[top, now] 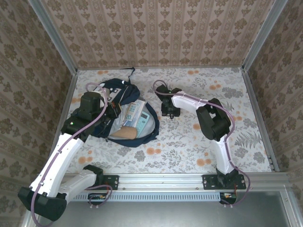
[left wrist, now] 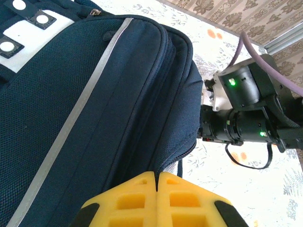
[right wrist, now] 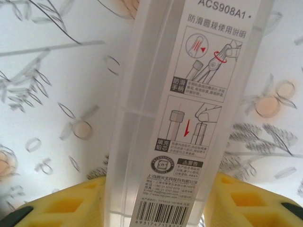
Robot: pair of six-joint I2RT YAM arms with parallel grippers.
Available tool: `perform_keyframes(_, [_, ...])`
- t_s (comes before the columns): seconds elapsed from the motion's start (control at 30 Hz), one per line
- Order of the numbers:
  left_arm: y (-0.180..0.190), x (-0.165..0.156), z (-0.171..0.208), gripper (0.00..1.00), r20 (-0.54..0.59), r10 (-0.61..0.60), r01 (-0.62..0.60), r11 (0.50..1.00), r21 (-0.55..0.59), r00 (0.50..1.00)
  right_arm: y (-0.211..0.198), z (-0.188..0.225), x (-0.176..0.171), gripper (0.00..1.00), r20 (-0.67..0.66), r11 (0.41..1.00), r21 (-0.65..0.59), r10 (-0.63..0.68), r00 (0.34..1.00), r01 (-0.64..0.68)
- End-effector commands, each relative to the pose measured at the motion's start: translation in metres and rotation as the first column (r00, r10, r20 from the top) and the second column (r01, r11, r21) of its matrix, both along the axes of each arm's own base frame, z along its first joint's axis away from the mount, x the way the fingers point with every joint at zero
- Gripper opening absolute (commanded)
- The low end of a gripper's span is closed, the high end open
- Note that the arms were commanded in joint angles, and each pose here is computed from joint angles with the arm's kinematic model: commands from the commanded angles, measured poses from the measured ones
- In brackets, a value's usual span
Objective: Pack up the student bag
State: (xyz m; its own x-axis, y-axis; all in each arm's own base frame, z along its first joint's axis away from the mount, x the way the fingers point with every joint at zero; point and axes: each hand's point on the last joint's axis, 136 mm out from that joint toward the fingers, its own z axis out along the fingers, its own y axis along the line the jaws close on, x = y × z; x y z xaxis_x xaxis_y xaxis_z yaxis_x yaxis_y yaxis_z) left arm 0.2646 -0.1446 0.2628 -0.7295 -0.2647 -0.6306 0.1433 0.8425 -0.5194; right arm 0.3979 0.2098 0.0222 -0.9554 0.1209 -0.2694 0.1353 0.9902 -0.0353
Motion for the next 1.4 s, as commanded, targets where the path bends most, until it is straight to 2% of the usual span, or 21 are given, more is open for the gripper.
perform_keyframes(0.0, [0.005, 0.001, 0.012, 0.0, 0.046, 0.014, -0.014, 1.0, -0.012, 0.999, -0.01, 0.022, -0.006, 0.44, 0.053, 1.0, -0.013, 0.022, 0.998, -0.022])
perform_keyframes(0.17, [0.007, 0.003, 0.016, 0.0, 0.057, 0.03, -0.03, 1.0, -0.005, 0.998, -0.007, 0.049, -0.015, 0.42, 0.114, 0.996, 0.03, 0.082, 0.99, -0.086])
perform_keyframes(0.3, [0.016, 0.007, 0.018, 0.0, 0.061, 0.089, -0.089, 0.996, 0.004, 0.994, 0.017, 0.076, -0.029, 0.41, 0.184, 0.968, 0.125, 0.195, 0.963, -0.22])
perform_keyframes(0.4, [0.021, 0.009, 0.024, 0.0, 0.087, 0.121, -0.121, 0.993, -0.006, 0.989, 0.049, 0.096, -0.045, 0.41, 0.236, 0.913, 0.186, 0.316, 0.919, -0.362])
perform_keyframes(0.6, [0.025, 0.011, 0.033, 0.0, 0.115, 0.141, -0.142, 0.99, 0.001, 0.983, 0.11, 0.113, -0.075, 0.41, 0.294, 0.785, 0.191, 0.526, 0.798, -0.589])
perform_keyframes(0.67, [0.027, 0.011, 0.035, 0.0, 0.118, 0.151, -0.152, 0.988, 0.0, 0.982, 0.123, 0.109, -0.081, 0.41, 0.285, 0.76, 0.208, 0.555, 0.782, -0.615])
perform_keyframes(0.8, [0.028, 0.012, 0.037, 0.0, 0.127, 0.157, -0.157, 0.987, -0.009, 0.979, 0.13, 0.095, -0.083, 0.4, 0.208, 0.8, 0.252, 0.504, 0.838, -0.544])
perform_keyframes(0.87, [0.028, 0.012, 0.038, 0.0, 0.13, 0.154, -0.155, 0.988, -0.005, 0.979, 0.142, 0.092, -0.09, 0.41, 0.212, 0.779, 0.294, 0.512, 0.833, -0.554])
perform_keyframes(0.93, [0.028, 0.012, 0.037, 0.0, 0.128, 0.154, -0.155, 0.988, -0.001, 0.98, 0.157, 0.097, -0.096, 0.42, 0.265, 0.739, 0.296, 0.545, 0.796, -0.605])
perform_keyframes(1.13, [0.026, 0.013, 0.038, 0.0, 0.124, 0.15, -0.15, 0.989, -0.012, 0.981, 0.188, 0.099, -0.099, 0.41, 0.311, 0.641, 0.247, 0.658, 0.686, -0.727])
perform_keyframes(1.2, [0.026, 0.012, 0.038, 0.0, 0.123, 0.15, -0.15, 0.989, -0.012, 0.981, 0.197, 0.096, -0.098, 0.41, 0.318, 0.597, 0.199, 0.711, 0.627, -0.777])
perform_keyframes(1.37, [0.025, 0.01, 0.041, 0.0, 0.122, 0.146, -0.144, 0.989, -0.022, 0.982, 0.207, 0.084, -0.085, 0.43, 0.303, 0.531, 0.082, 0.793, 0.529, -0.843])
